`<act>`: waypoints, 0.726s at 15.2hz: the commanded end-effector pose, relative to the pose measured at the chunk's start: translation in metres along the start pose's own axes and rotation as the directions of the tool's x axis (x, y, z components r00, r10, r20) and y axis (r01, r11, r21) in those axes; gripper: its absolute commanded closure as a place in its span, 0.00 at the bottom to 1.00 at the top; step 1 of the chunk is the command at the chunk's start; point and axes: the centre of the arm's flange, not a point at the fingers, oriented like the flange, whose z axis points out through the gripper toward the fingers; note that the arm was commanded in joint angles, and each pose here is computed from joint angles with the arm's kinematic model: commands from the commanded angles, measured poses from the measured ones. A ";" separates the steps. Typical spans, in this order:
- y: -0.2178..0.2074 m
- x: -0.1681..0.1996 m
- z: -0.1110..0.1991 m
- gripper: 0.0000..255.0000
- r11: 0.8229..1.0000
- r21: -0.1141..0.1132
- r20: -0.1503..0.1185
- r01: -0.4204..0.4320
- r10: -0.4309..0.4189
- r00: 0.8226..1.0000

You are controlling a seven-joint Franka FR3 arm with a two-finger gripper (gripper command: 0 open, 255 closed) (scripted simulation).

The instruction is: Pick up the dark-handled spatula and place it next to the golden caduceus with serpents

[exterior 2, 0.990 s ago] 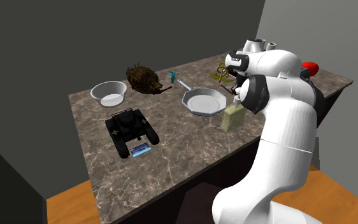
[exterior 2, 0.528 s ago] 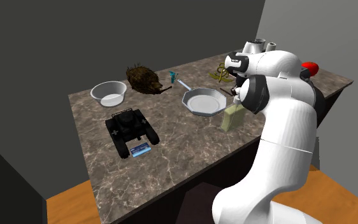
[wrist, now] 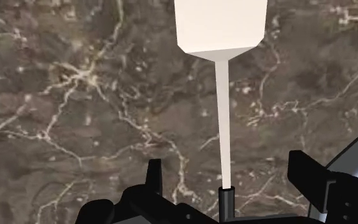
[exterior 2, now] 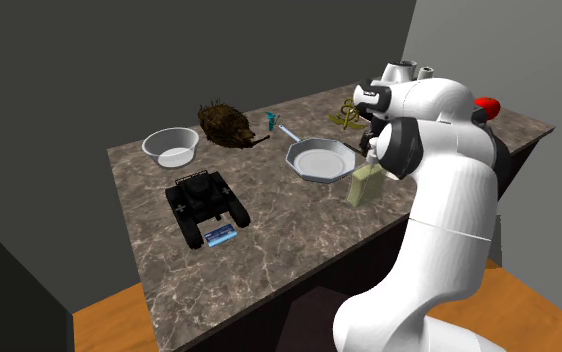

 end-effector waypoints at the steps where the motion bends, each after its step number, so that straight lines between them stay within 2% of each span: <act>1: -0.001 0.000 -0.019 0.00 1.000 0.000 0.000 0.000 0.000 1.000; 3: -0.001 0.000 -0.043 0.00 1.000 0.000 0.000 0.000 0.000 1.000; 11: -0.001 0.000 -0.043 0.00 1.000 0.000 0.000 0.000 0.000 1.000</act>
